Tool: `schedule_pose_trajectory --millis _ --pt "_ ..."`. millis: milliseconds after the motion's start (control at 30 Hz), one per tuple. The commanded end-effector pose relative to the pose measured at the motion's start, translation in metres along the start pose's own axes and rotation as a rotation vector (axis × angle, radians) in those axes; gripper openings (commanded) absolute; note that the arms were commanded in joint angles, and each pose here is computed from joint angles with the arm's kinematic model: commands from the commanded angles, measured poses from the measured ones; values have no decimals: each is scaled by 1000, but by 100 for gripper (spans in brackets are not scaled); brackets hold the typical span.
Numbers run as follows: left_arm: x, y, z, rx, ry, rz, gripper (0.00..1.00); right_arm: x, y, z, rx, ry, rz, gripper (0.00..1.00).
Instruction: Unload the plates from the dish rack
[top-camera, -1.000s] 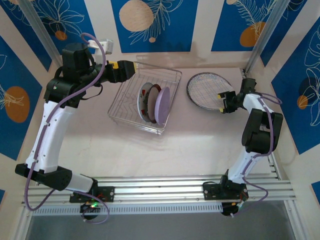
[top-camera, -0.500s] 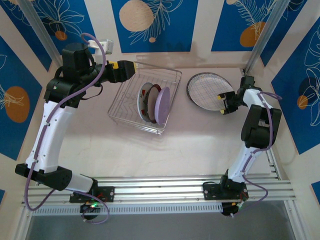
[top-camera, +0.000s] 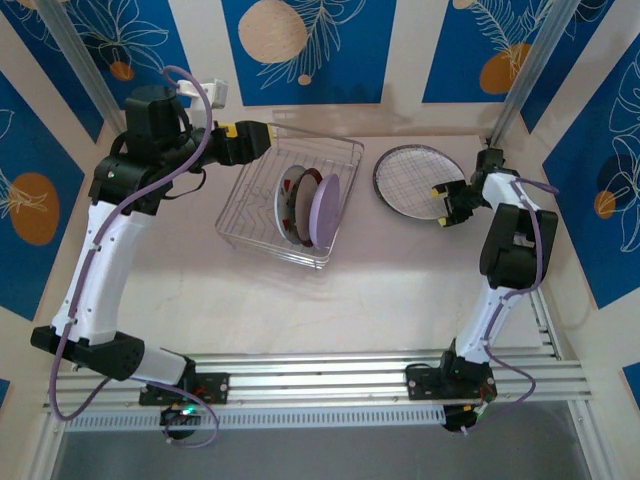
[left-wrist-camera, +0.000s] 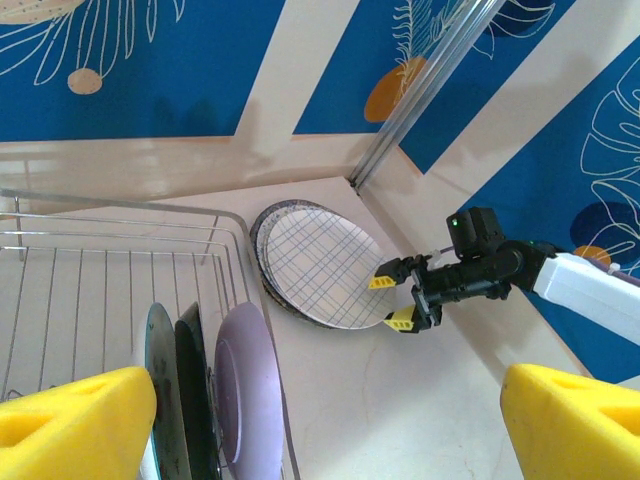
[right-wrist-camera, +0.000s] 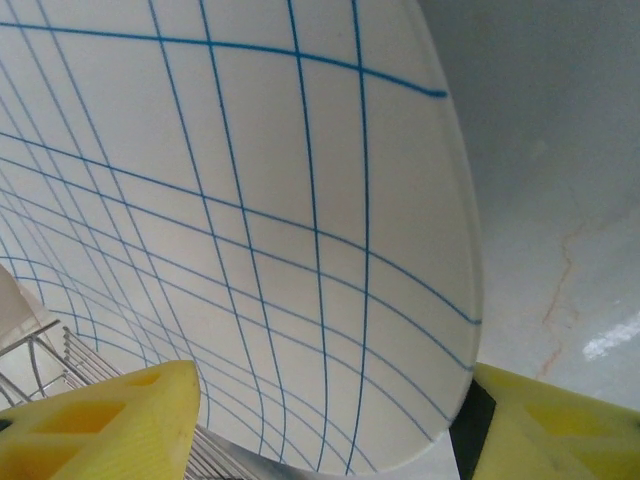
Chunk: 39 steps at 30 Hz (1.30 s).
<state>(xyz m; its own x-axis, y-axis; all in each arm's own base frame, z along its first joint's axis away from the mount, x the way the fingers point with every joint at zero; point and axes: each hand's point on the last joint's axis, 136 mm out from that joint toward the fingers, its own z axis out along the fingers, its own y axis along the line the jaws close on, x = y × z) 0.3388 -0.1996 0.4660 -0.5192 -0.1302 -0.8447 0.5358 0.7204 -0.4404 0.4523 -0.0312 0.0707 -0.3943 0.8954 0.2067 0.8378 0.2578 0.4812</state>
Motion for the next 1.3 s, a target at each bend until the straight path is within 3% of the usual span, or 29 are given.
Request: schedule_pose_trajectory --millis 0,233,400,533,633,733,867,933,1067,1267 --pt "0 -9 0 31 9 -4 89 3 6 1 7 18 5 67" --pt "5 -3 4 10 33 -15 89 5 12 -9 -11 -12 -7 67" --pt "19 16 10 -77 92 -38 89 11 15 -27 3 -41 -11 67" --pt "34 36 16 -164 154 -64 89 20 1 -57 68 -131 11 69" --pt "46 50 22 -221 208 -72 88 28 1 -86 27 -229 20 70" --pt "58 63 30 -270 276 -80 87 42 37 -129 -131 -355 -107 70" --pt "75 75 49 -277 357 -100 84 94 114 -201 -543 -452 -405 72" --pt "86 82 59 -282 401 -116 84 129 139 -232 -731 -437 -536 72" --pt "110 101 77 -313 510 -153 83 202 154 -273 -887 -337 -736 72" --pt "134 118 105 -315 613 -163 76 289 127 -309 -999 -145 -968 74"
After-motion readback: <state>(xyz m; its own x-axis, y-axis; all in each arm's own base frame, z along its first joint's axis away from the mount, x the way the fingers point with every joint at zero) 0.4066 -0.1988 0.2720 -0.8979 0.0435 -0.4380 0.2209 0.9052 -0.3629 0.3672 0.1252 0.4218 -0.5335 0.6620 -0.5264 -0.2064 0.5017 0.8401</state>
